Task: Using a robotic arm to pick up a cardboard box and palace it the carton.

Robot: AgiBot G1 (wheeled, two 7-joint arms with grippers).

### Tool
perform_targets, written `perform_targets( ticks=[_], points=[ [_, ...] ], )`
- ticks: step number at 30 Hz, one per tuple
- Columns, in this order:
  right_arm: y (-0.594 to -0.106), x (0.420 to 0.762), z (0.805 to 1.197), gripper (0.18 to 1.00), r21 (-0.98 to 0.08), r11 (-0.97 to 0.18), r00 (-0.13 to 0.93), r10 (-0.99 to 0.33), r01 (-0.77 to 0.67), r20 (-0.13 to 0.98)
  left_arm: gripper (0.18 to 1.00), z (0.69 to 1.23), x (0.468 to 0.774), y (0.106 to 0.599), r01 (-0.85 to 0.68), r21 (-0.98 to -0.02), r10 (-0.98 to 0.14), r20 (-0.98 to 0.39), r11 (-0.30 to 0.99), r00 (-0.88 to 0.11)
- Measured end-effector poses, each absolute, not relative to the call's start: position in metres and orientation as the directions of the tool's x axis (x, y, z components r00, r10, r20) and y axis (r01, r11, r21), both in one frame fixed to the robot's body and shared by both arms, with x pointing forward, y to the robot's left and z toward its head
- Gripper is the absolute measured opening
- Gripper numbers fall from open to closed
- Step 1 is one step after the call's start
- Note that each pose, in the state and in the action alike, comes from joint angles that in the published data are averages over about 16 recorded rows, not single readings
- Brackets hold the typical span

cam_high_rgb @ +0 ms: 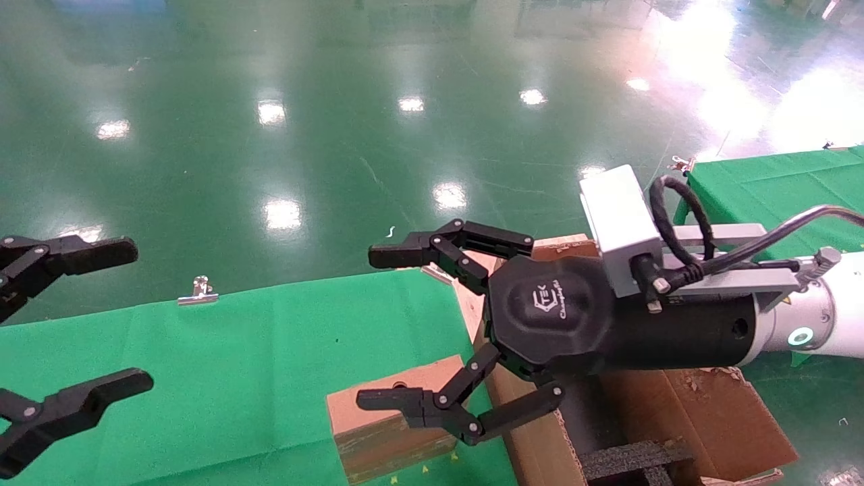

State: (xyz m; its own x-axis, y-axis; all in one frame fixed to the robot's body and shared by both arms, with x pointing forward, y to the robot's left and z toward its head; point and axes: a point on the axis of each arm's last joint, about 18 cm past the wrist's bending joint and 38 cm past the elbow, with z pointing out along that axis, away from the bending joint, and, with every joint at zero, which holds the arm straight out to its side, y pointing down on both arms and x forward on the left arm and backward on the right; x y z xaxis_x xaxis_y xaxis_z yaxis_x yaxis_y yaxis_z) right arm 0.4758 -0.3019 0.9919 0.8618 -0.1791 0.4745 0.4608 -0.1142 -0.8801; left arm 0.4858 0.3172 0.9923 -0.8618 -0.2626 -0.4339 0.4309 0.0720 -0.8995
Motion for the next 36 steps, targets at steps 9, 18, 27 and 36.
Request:
perform_targets(
  ticks=[9,18,27,36],
  points=[
    [-0.302,0.476,0.992,1.001,-0.880,-0.114,0.862,-0.179,0.461,0.475,1.001,0.992,0.486,0.317,0.431,-0.900,-0.263,-0.434,0.072,-0.862],
    [-0.302,0.476,0.992,1.001,-0.880,-0.114,0.862,-0.179,0.461,0.475,1.001,0.992,0.486,0.317,0.431,-0.900,-0.263,-0.434,0.072,-0.862],
    [-0.302,0.478,0.989,1.001,-0.881,-0.128,0.863,-0.180,0.455,0.472,0.989,0.992,0.486,0.317,0.431,-0.900,-0.263,-0.434,0.072,-0.862],
    [-0.298,0.497,0.973,1.001,-0.872,-0.252,0.867,-0.175,0.419,0.467,0.917,0.992,0.486,0.317,0.431,-0.900,-0.263,-0.434,0.072,-0.862]
  ],
)
